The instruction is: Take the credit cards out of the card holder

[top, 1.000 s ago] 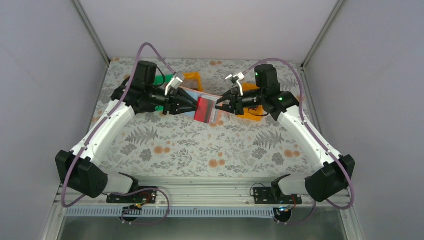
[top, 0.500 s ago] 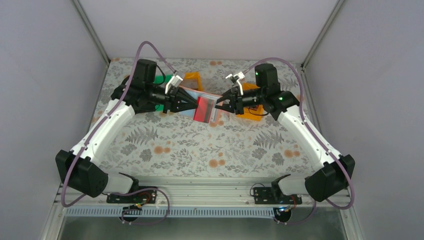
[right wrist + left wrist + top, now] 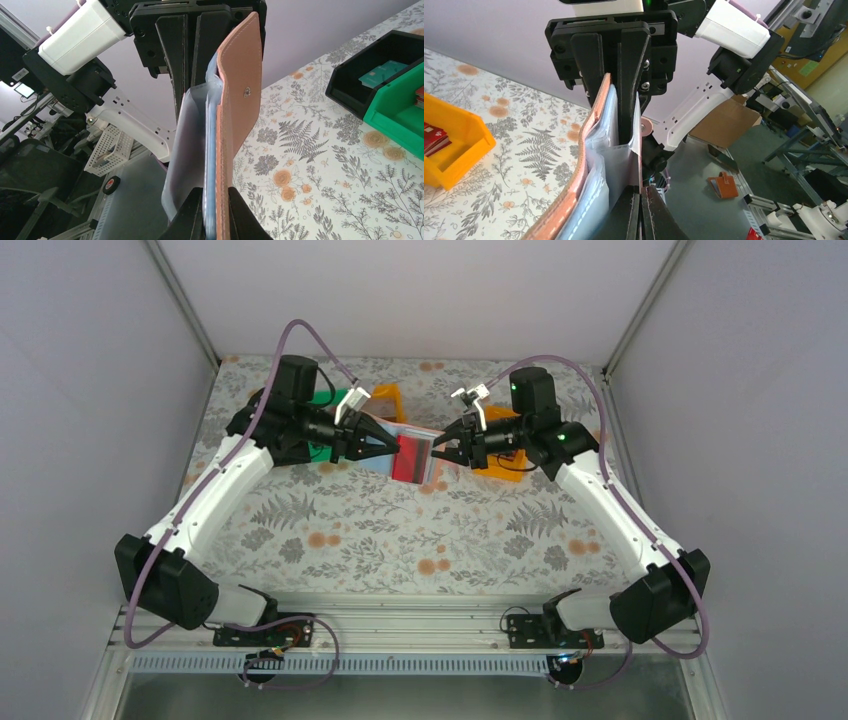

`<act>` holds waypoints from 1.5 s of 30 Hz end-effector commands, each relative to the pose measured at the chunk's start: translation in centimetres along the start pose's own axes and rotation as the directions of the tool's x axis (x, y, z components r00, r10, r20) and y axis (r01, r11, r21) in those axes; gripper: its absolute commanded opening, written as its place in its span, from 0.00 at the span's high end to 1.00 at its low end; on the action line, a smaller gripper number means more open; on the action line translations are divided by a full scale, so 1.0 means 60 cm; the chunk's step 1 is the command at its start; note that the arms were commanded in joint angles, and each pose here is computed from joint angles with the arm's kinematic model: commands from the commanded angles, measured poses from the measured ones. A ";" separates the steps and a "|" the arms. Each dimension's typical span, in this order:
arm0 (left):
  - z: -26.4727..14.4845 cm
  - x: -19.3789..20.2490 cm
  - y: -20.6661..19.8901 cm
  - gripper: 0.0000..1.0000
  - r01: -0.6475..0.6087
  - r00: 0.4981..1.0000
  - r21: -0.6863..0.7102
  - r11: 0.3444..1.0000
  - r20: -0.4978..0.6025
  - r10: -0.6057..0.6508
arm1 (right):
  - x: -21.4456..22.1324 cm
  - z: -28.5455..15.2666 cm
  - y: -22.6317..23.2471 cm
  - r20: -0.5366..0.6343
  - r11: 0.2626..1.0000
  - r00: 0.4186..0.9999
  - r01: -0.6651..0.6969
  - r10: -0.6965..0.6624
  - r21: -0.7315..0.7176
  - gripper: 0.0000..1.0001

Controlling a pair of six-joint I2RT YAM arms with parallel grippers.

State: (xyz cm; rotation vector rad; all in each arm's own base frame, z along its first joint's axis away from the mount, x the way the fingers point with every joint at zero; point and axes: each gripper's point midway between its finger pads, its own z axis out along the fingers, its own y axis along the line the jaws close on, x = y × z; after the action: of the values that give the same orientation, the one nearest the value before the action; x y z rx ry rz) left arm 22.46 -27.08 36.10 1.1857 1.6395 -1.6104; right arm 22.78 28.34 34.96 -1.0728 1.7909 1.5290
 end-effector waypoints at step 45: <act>-0.101 -0.073 0.079 0.98 -0.308 0.951 -0.574 0.759 -0.171 0.257 | 0.254 0.110 -0.184 -0.196 0.890 0.868 -0.451 0.456 0.072 0.96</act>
State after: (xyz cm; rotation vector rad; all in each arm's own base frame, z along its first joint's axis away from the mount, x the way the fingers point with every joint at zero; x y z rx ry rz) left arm 29.77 -21.61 40.74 1.0368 1.6707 -0.9044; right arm 23.05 28.95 17.04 -0.8162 2.3308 1.6537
